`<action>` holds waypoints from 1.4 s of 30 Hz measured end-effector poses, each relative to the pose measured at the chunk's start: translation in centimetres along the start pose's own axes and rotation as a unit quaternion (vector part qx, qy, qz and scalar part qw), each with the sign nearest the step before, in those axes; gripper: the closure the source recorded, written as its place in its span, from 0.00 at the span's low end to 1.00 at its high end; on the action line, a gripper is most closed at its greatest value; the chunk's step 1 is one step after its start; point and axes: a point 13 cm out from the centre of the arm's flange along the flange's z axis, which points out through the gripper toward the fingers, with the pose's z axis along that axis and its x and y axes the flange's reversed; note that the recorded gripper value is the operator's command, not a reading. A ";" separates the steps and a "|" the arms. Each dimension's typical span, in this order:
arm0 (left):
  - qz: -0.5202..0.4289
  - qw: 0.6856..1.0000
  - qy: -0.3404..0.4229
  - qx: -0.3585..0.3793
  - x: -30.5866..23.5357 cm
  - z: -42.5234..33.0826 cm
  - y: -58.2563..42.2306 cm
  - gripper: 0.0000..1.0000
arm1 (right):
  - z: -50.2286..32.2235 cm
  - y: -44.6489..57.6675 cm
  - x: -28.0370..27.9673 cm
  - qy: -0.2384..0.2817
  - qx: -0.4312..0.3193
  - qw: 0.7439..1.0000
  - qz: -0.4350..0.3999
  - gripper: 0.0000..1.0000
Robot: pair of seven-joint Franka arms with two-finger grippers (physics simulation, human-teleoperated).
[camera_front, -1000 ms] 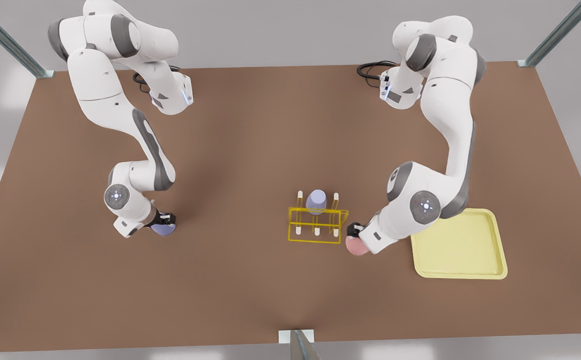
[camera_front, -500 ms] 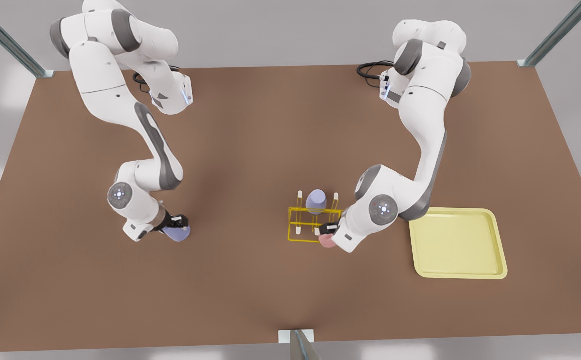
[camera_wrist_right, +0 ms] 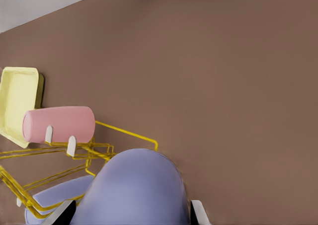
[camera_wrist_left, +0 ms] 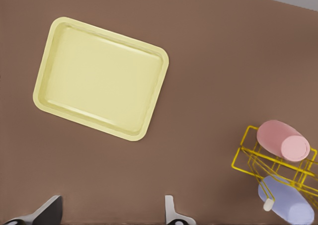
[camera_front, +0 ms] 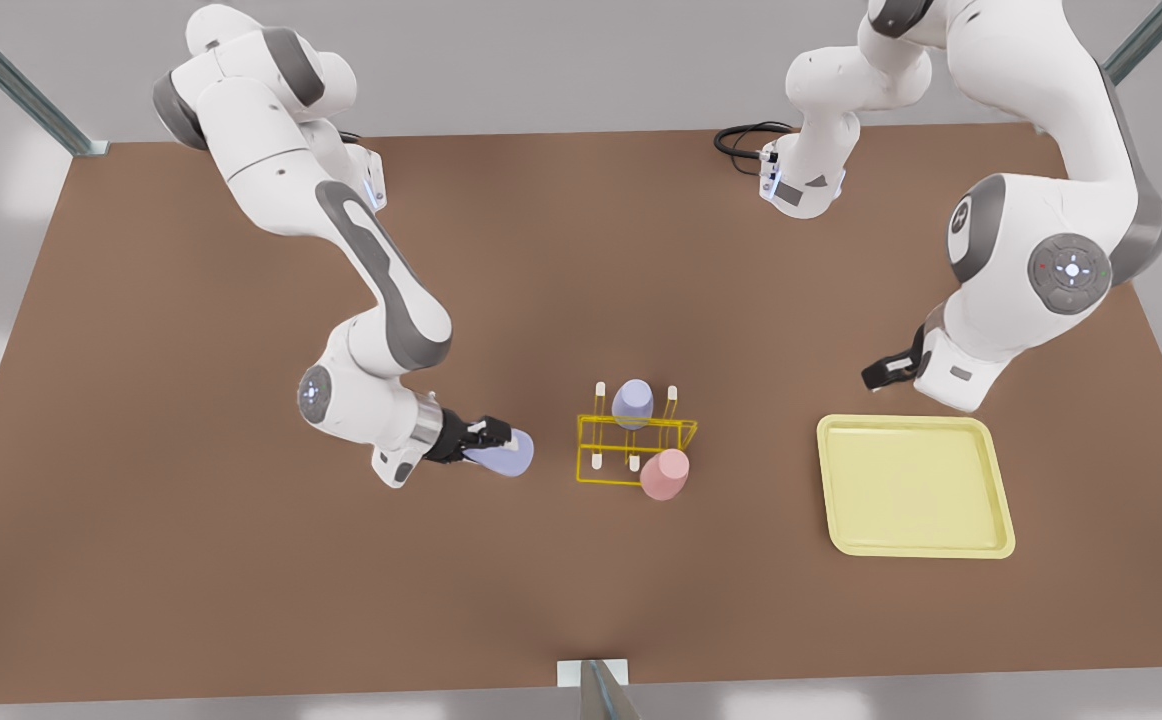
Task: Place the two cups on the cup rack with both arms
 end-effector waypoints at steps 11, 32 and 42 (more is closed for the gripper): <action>0.107 0.992 0.063 -0.015 2.9 1.0 1.3 0.00 | 5.8 6.4 -2.9 0.002 -0.082 0.997 0.003 0.16; 0.196 0.978 0.077 -0.013 3.3 1.5 1.4 0.00 | 8.7 8.7 -2.9 0.009 -0.104 0.995 -0.004 0.00; 0.213 0.974 0.075 -0.008 3.3 1.2 1.3 0.00 | -22.4 -6.7 -7.8 -0.016 0.190 0.980 -0.052 0.00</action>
